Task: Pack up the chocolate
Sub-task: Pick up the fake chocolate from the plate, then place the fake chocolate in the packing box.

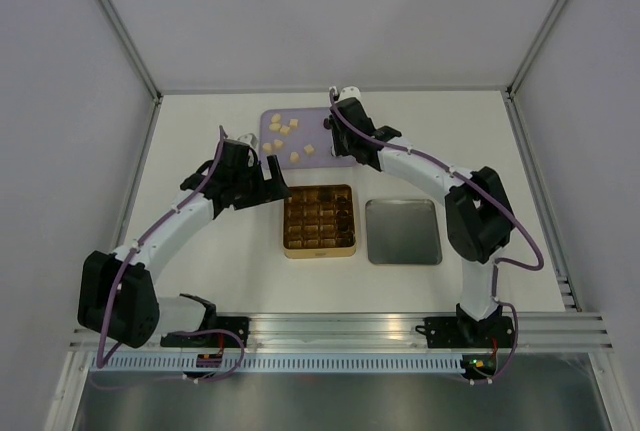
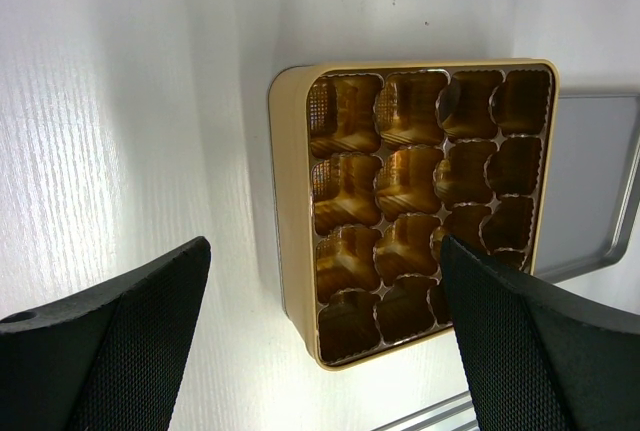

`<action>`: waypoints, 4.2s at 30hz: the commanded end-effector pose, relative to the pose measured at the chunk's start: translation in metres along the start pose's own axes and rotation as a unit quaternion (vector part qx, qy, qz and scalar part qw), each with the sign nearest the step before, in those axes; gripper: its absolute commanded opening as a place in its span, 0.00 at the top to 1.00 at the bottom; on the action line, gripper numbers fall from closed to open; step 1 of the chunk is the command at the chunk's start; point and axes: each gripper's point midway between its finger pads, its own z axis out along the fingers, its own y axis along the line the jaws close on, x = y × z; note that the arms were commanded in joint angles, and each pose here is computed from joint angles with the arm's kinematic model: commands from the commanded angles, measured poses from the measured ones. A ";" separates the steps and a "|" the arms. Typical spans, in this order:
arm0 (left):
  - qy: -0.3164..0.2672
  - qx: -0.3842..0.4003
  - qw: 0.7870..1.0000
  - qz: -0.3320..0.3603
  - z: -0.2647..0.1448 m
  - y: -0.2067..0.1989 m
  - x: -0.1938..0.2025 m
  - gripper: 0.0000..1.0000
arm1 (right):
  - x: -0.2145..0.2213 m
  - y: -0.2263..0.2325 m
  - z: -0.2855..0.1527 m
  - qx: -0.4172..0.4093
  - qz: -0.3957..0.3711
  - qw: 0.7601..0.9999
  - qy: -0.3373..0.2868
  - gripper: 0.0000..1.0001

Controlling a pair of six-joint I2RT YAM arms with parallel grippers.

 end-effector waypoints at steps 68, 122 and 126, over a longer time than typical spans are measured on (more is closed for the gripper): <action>-0.014 0.001 1.000 0.007 -0.002 -0.003 -0.013 0.00 | 0.002 0.037 -0.149 -0.117 -0.077 0.988 -0.061 0.92; -0.020 0.006 1.000 0.003 -0.011 -0.003 -0.008 0.00 | 0.094 0.089 -0.195 -0.142 -0.259 0.955 0.029 0.90; -0.020 0.007 1.000 0.003 -0.012 -0.003 -0.008 0.00 | 0.097 0.089 -0.192 -0.140 -0.261 0.954 0.034 0.90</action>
